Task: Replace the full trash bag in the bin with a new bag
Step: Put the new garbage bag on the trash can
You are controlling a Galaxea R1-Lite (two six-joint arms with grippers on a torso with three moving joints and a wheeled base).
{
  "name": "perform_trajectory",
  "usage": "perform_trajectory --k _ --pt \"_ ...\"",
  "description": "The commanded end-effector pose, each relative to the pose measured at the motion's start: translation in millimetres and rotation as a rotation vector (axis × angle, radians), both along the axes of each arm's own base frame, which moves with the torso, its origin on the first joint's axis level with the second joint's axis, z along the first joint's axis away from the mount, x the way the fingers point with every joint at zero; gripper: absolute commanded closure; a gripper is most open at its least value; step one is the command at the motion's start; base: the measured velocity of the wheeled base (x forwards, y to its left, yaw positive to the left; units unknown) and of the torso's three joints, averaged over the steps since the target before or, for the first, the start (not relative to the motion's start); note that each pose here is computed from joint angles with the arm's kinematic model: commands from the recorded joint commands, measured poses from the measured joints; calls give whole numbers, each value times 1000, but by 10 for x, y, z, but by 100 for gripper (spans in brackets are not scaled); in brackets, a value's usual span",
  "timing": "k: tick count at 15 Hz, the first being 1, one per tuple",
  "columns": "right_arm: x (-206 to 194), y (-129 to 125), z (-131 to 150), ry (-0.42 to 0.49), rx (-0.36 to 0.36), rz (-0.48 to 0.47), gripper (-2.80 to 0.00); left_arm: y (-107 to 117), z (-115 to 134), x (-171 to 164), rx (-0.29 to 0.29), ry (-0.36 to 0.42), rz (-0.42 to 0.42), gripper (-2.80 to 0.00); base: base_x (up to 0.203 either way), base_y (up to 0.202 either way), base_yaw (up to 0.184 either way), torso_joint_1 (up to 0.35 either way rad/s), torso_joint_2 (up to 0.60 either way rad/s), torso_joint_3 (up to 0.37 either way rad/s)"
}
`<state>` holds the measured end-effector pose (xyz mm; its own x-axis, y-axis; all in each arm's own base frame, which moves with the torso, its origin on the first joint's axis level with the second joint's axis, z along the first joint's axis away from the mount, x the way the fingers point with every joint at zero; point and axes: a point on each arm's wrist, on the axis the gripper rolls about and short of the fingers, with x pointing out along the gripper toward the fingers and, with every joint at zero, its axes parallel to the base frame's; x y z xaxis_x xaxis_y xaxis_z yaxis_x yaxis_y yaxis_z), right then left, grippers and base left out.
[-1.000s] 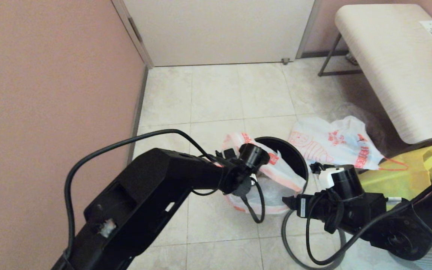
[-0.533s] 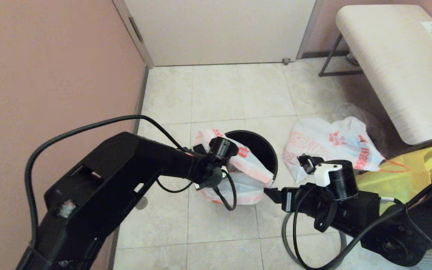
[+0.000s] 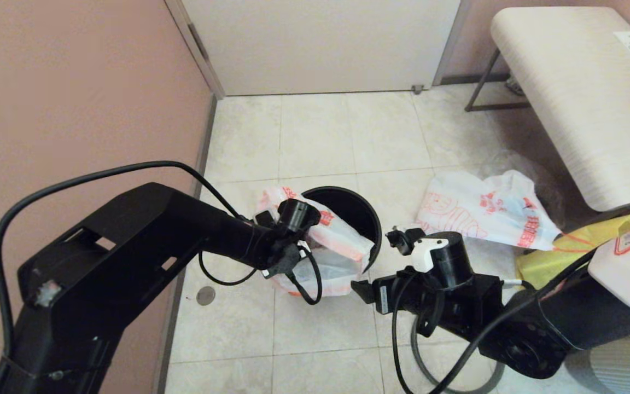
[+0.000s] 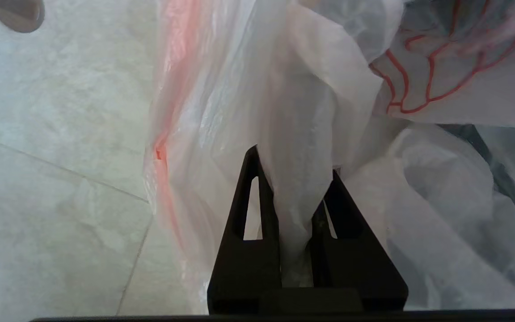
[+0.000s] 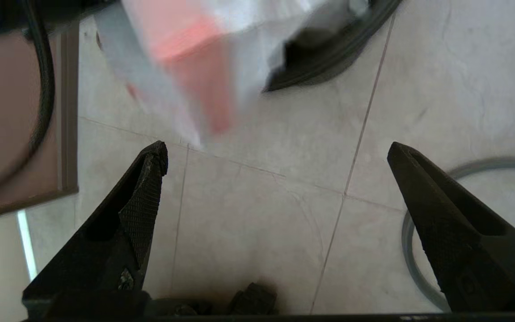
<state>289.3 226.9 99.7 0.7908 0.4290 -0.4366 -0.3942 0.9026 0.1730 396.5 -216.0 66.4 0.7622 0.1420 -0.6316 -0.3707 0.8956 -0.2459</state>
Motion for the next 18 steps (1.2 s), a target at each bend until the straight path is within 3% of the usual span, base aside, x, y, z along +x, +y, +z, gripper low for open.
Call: perform_trajectory --k 1,4,5,7,10,14,18 --pt "104 89 31 -25 11 -14 -280 -2 24 -15 -9 -6 0 0 0 0 0 0 0 0" --pt "362 207 -29 -45 -45 -56 -280 -11 31 -3 -13 -12 -3 0 0 0 0 0 0 0" --pt "438 245 -71 -44 -71 -73 0 10 30 14 -13 -12 2 0 0 0 0 0 0 0" --pt "555 279 -97 -47 -120 -125 0 107 37 74 -34 -6 9 0 0 0 0 0 0 0" --pt "495 166 -96 -29 -140 -148 0 111 14 80 -34 0 8 0 0 0 0 0 0 0" --pt "727 40 -233 -19 -142 -203 0 103 -51 80 -27 14 6 0 0 0 0 0 0 0" --pt "661 -61 -408 57 -159 -233 0 62 -140 68 -17 32 -3 0 0 0 0 0 0 0"
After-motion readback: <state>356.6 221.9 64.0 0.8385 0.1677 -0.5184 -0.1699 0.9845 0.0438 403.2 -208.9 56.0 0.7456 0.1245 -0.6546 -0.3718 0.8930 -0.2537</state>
